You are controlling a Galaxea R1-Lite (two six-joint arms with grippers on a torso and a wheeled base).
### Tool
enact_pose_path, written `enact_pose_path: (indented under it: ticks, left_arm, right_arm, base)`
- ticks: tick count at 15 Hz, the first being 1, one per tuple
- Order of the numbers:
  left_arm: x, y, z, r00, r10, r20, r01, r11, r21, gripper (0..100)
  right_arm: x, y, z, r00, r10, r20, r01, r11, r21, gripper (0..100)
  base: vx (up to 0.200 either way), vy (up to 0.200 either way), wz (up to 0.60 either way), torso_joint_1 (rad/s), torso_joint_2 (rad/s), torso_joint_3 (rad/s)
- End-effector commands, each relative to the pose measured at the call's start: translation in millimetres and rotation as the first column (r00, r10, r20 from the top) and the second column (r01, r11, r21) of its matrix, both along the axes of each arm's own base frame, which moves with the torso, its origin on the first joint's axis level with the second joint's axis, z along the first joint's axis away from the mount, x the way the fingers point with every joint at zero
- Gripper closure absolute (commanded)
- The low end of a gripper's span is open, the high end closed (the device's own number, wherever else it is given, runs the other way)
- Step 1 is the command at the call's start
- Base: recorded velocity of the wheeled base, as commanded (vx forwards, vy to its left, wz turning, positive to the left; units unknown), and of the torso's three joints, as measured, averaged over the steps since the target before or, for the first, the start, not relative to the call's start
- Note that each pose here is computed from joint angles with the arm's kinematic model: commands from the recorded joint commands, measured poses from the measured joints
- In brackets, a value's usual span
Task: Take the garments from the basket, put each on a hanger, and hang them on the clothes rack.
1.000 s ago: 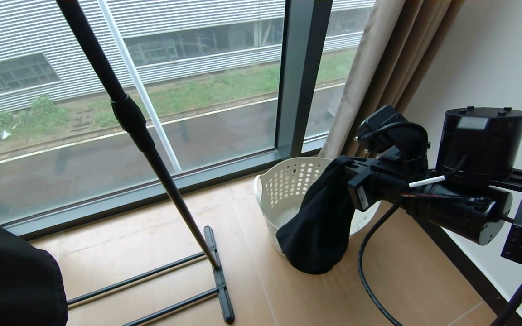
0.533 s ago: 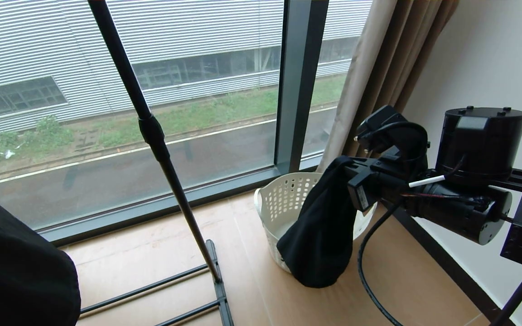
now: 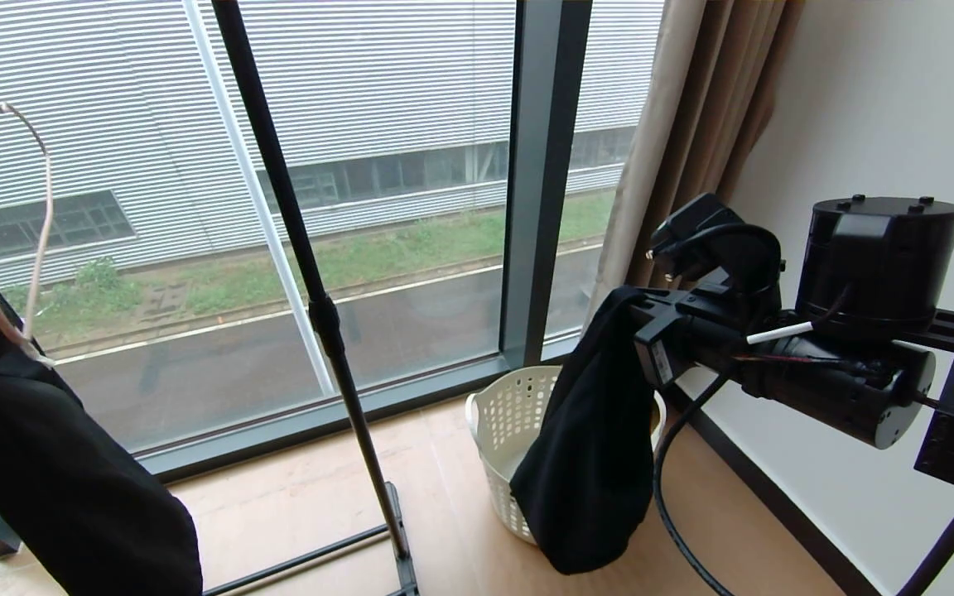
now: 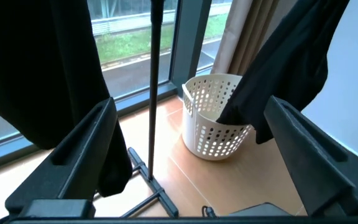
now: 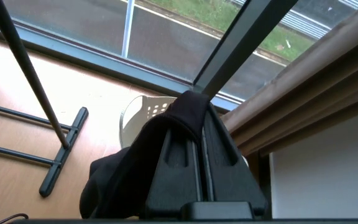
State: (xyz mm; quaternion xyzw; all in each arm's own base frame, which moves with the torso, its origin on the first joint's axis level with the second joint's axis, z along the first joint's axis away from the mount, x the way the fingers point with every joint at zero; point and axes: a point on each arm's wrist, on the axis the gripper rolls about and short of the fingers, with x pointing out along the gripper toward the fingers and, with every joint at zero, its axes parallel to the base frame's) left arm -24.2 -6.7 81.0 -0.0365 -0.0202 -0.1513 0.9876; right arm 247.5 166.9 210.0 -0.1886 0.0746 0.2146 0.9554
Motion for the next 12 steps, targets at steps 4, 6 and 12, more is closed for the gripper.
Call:
enact_pose_path:
  ticks: [4,6,12]
  left_arm:
    - [0.1,0.0,0.0,1.0,0.003,-0.001,-0.003,1.0,-0.001,0]
    - [0.1,0.0,0.0,1.0,0.001,-0.001,-0.001,1.0,-0.001,0]
    - [0.2,0.0,-0.3,1.0,0.001,-0.002,-0.001,1.0,-0.002,0]
  right_arm:
    - [1.0,0.9,-1.9,1.0,0.0,-0.005,0.0,1.0,-0.004,100]
    - [0.9,0.8,-2.3,1.0,0.0,-0.006,0.0,1.0,-0.005,100]
    - [0.5,1.1,-4.1,1.0,0.003,-0.011,-0.003,1.0,-0.008,100]
  base:
    - [0.0,0.0,0.0,0.212,-0.49,-0.08]
    - [0.0,0.0,0.0,0.222,-0.51,-0.083]
    - [0.0,0.0,0.0,0.242,-0.53,-0.137]
